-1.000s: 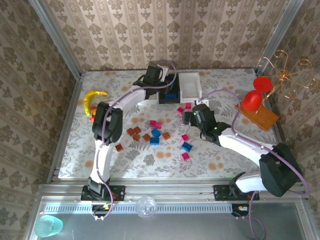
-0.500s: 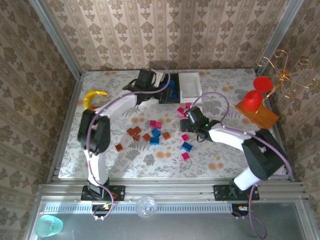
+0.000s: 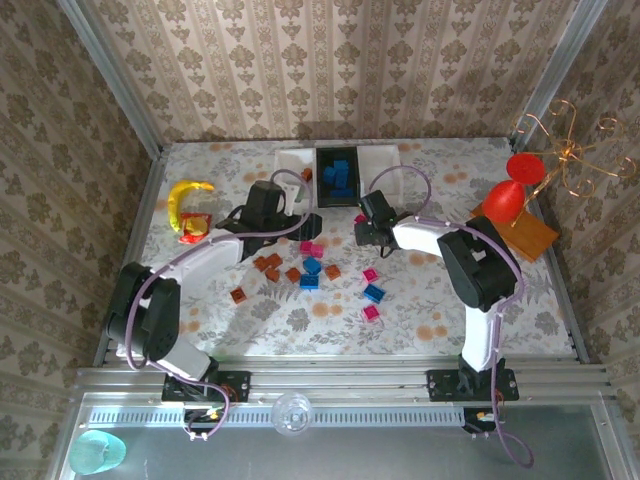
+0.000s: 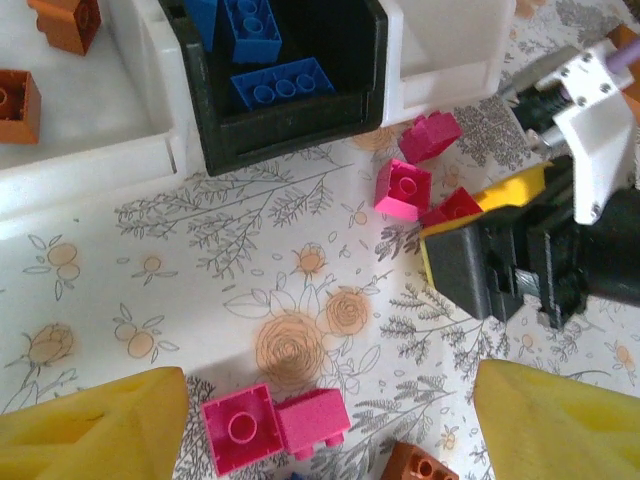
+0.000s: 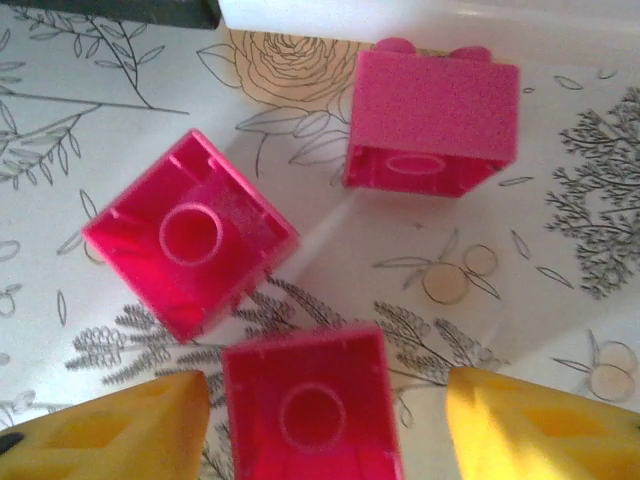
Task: Sort the legos into containers by color
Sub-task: Pick up the lego from the center of the table, then place the lego in the container.
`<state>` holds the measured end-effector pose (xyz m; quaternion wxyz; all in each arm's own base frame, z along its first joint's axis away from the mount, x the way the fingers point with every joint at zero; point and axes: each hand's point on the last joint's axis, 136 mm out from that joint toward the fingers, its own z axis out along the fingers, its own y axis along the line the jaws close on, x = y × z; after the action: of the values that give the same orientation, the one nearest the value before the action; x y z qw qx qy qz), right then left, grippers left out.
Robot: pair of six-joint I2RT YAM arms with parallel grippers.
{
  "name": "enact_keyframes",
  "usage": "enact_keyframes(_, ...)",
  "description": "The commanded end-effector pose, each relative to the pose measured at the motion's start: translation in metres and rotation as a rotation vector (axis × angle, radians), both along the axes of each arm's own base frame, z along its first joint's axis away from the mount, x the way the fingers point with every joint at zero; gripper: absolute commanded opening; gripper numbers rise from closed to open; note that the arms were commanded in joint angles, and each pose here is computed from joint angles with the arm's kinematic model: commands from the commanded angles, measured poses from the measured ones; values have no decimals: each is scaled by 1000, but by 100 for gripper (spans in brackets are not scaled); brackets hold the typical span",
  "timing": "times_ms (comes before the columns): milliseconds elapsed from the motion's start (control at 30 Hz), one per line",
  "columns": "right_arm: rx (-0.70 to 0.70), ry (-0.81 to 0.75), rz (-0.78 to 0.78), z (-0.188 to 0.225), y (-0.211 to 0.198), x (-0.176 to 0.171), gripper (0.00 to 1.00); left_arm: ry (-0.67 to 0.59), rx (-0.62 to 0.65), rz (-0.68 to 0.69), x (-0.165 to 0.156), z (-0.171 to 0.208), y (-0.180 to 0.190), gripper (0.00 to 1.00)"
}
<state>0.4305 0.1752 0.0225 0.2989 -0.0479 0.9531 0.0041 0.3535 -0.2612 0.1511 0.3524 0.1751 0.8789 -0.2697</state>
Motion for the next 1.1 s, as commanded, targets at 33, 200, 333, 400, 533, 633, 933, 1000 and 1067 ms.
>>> enact_keyframes(33, -1, 43, 58, -6, 7, -2, 57, -51, -20, 29, 0, 17, 9, 77)
enact_keyframes(200, 2, 72, 84, -2, 7, -14, 40, -33, -7, 38, -3, 5, 14, 77)
enact_keyframes(333, 50, 41, 93, 26, 2, -34, 33, -32, -13, 39, -4, 5, 14, 77)
enact_keyframes(400, 92, -16, 94, 50, 2, -36, 33, -39, -20, 40, -3, 8, 14, 77)
enact_keyframes(533, 201, -148, 69, 97, 1, -13, 33, -55, -55, 36, 1, 17, 9, 77)
enact_keyframes(633, 214, -206, 14, 115, -7, 18, 33, -52, -70, 30, 2, 19, 5, 77)
enact_keyframes(933, 237, -302, -141, 125, -30, 120, 35, -44, -63, 7, -2, 20, 4, 78)
enact_keyframes(1000, 240, -287, -158, 117, -31, 137, 37, -45, -63, 4, -3, 22, 4, 78)
enact_keyframes(1067, 226, -284, -181, 113, -35, 153, 39, -42, -59, 3, -5, 21, 5, 78)
